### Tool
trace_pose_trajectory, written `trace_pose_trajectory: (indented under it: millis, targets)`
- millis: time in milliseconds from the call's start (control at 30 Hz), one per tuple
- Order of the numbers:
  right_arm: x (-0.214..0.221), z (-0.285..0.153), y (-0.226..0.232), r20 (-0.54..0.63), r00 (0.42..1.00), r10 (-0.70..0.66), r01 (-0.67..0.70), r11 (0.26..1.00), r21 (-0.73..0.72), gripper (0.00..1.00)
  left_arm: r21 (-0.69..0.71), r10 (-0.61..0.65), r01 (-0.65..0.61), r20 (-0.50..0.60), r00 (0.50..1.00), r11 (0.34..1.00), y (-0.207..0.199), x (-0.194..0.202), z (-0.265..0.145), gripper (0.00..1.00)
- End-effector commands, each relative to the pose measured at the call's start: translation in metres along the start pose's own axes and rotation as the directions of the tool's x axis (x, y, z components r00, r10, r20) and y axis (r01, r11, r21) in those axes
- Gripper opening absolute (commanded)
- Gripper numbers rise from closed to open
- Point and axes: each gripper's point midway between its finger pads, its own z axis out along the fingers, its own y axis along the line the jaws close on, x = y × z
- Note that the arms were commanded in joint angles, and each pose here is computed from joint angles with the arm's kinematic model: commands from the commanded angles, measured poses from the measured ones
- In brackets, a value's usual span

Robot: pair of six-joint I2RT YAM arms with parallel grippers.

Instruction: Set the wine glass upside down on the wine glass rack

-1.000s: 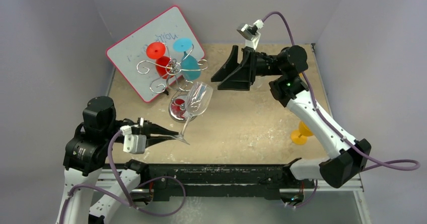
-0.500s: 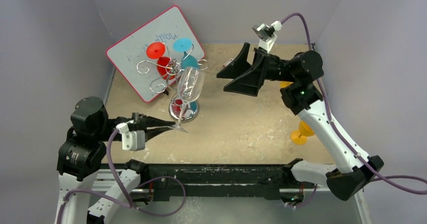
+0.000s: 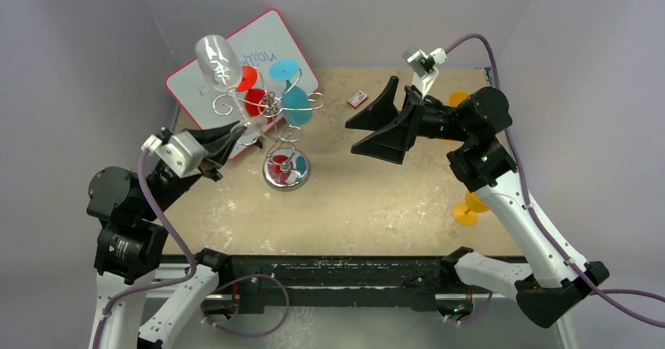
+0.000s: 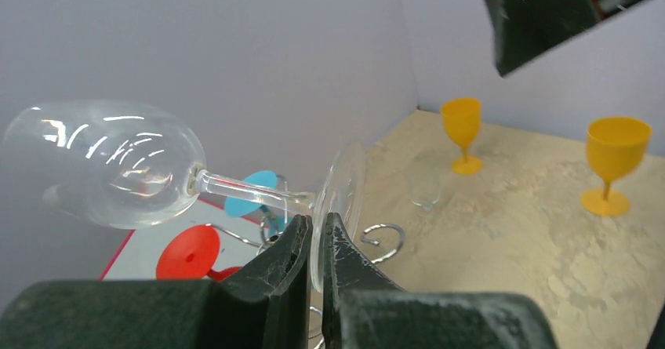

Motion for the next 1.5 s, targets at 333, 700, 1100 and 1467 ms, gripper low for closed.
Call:
trace_pose_trajectory:
  millis: [333, 700, 1100, 1467]
  targets:
    - [0.009, -0.008, -0.004, -0.009, 0.997, -0.071, 0.071, 0.996, 0.049, 1.0, -0.651, -0.466, 0.585, 0.374, 0.802, 0.484, 0.126, -0.005, -0.026, 0.0]
    - [0.016, -0.01, -0.009, -0.026, 0.996, -0.091, 0.093, 0.994, 0.062, 1.0, -0.705, -0.652, 0.699, 0.472, 0.593, 0.125, 0.122, 0.05, -0.036, 0.0]
    - [0.022, -0.013, -0.013, -0.037, 0.995, -0.092, 0.095, 0.992, 0.078, 1.0, -0.628, -0.791, 0.777, 0.496, 0.357, -0.043, 0.094, 0.093, -0.009, 0.0]
    - [0.02, -0.014, -0.011, -0.045, 0.993, -0.114, 0.117, 0.99, 0.082, 1.0, -0.61, -0.807, 0.789, 0.504, 0.308, -0.08, 0.091, 0.111, 0.001, 0.0]
